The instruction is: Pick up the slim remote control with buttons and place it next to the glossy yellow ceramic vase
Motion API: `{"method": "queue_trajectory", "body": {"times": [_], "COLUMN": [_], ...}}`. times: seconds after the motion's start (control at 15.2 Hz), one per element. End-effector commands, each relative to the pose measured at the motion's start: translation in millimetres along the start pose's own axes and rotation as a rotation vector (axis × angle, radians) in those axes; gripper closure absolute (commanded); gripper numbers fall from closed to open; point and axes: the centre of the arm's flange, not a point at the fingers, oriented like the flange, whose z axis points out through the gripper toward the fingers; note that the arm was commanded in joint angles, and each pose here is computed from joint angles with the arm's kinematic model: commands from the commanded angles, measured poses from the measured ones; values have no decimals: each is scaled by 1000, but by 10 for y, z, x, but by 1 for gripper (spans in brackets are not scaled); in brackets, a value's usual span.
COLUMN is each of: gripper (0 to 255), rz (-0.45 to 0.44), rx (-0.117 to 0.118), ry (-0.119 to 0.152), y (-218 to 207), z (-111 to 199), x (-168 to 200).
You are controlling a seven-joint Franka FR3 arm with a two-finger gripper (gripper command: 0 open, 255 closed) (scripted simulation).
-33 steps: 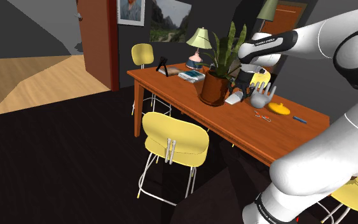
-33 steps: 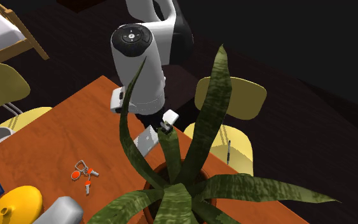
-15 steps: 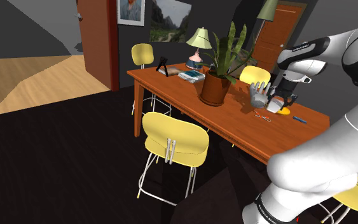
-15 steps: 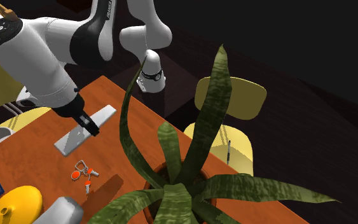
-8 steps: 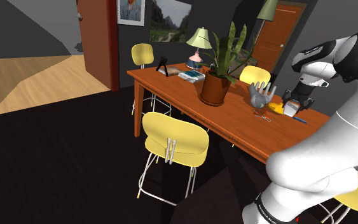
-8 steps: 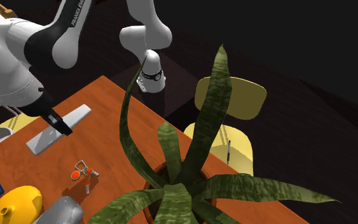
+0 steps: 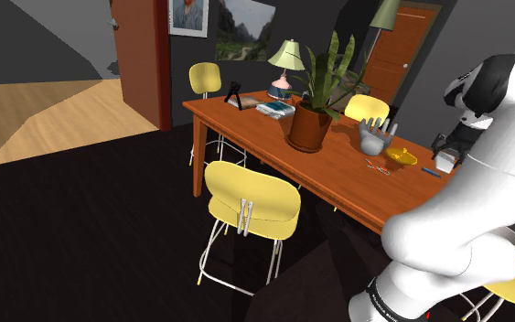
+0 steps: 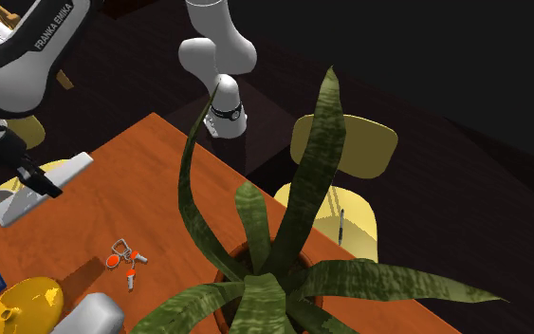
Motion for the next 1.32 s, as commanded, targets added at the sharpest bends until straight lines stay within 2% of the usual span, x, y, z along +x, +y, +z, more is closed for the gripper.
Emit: {"method": "queue_trajectory", "body": {"times": [0.0, 0.2, 1.25], "gripper": [255, 255, 255], "rz": [-2, -2, -2], "rx": [0, 0, 0], "ry": [0, 0, 0], "y": [219, 504, 511], "z": [12, 10, 855], "x": [139, 339, 333]}}
